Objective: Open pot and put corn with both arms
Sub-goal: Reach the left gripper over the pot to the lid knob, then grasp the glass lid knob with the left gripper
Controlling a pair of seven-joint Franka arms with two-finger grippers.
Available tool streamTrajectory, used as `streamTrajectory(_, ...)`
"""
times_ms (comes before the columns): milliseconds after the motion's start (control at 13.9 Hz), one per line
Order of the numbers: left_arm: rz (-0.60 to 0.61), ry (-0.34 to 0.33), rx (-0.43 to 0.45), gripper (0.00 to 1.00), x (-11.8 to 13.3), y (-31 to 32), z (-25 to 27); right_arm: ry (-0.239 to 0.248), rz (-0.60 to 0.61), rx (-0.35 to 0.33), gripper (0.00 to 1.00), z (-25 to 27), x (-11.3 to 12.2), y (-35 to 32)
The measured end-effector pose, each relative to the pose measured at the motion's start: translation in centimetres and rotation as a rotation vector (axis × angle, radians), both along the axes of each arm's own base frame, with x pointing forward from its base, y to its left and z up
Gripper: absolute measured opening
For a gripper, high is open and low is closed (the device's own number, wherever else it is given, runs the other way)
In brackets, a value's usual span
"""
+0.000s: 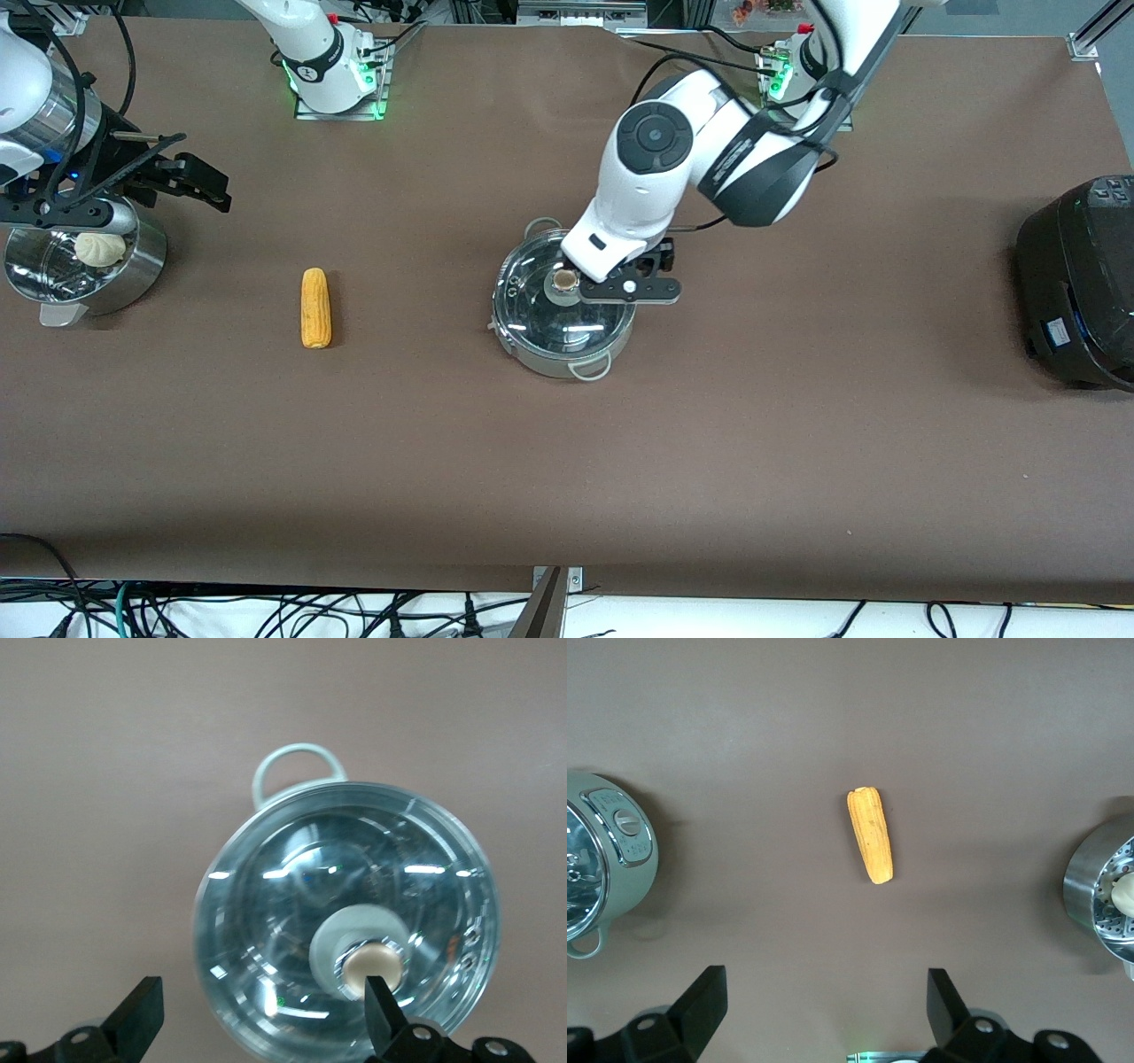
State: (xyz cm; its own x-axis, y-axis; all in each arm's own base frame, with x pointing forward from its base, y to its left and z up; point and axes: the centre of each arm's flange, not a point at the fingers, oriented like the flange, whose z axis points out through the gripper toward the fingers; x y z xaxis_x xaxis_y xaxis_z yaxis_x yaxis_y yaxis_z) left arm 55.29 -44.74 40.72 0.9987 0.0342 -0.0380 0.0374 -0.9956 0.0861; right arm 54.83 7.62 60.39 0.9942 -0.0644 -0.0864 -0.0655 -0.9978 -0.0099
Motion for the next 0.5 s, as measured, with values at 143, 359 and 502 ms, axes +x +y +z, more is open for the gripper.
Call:
streamTrajectory(143, 0.006, -0.017, -0.030, 1.00, 0.6, -0.5, -1.4, 0.001, -0.001, 0.000, 1.00, 0.0, 0.0, 0.0)
streamTrajectory(359, -0.013, -0.025, -0.058, 1.00, 0.1, -2.5, -3.6, 0.003, -0.001, 0.000, 1.00, 0.0, 0.0, 0.0)
streamTrajectory(502, -0.036, -0.016, -0.060, 1.00, -1.0, -4.0, -4.9, 0.004, -0.001, -0.001, 1.00, 0.0, 0.0, 0.0)
